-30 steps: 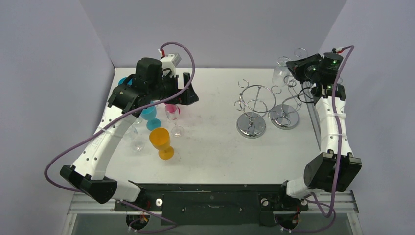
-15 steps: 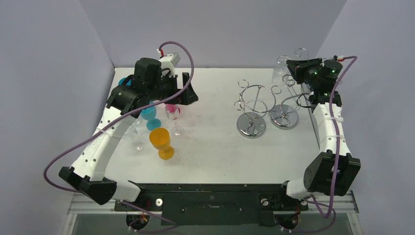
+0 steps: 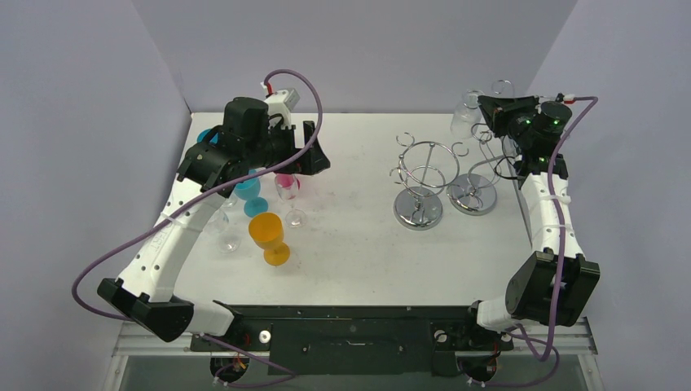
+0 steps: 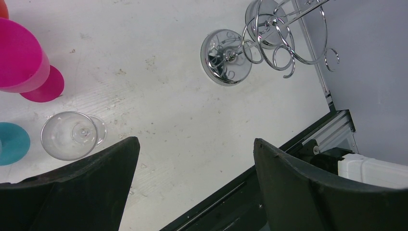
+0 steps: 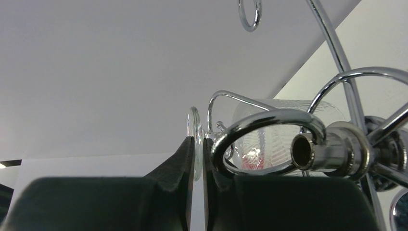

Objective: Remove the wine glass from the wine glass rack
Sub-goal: Pick up the wine glass from the wine rack.

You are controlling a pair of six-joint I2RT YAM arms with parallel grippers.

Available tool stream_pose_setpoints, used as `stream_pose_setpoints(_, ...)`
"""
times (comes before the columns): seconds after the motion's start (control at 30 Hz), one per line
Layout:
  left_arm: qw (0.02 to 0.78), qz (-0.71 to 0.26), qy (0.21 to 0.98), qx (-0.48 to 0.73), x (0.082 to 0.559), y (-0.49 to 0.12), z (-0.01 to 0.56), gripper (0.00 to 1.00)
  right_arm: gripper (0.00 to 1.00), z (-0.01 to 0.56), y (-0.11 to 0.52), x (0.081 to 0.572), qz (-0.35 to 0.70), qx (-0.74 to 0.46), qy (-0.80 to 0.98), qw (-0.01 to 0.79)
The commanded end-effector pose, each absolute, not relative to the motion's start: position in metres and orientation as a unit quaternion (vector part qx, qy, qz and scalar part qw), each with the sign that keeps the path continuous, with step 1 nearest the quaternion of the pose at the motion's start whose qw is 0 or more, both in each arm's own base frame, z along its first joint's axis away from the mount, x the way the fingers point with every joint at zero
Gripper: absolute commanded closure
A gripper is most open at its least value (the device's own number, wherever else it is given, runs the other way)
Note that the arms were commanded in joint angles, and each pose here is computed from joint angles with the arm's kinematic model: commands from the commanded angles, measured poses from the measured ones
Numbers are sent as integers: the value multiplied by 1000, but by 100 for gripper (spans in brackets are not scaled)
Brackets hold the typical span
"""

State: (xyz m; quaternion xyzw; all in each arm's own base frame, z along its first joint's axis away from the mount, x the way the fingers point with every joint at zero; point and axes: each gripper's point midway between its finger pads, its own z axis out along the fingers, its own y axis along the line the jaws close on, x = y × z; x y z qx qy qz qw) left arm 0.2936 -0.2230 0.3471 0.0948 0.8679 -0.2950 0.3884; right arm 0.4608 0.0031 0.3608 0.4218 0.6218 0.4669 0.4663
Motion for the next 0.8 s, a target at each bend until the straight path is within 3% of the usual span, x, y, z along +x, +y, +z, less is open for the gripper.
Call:
stream_pose_setpoints(0.0, 421, -310, 847, 98, 295, -226, 367, 14, 100, 434, 4, 444, 502, 357, 571, 543)
stream_pose_setpoints(0.77, 420, -313, 846, 100, 296, -230, 366, 15, 100, 431, 9, 455, 480, 357, 589, 544)
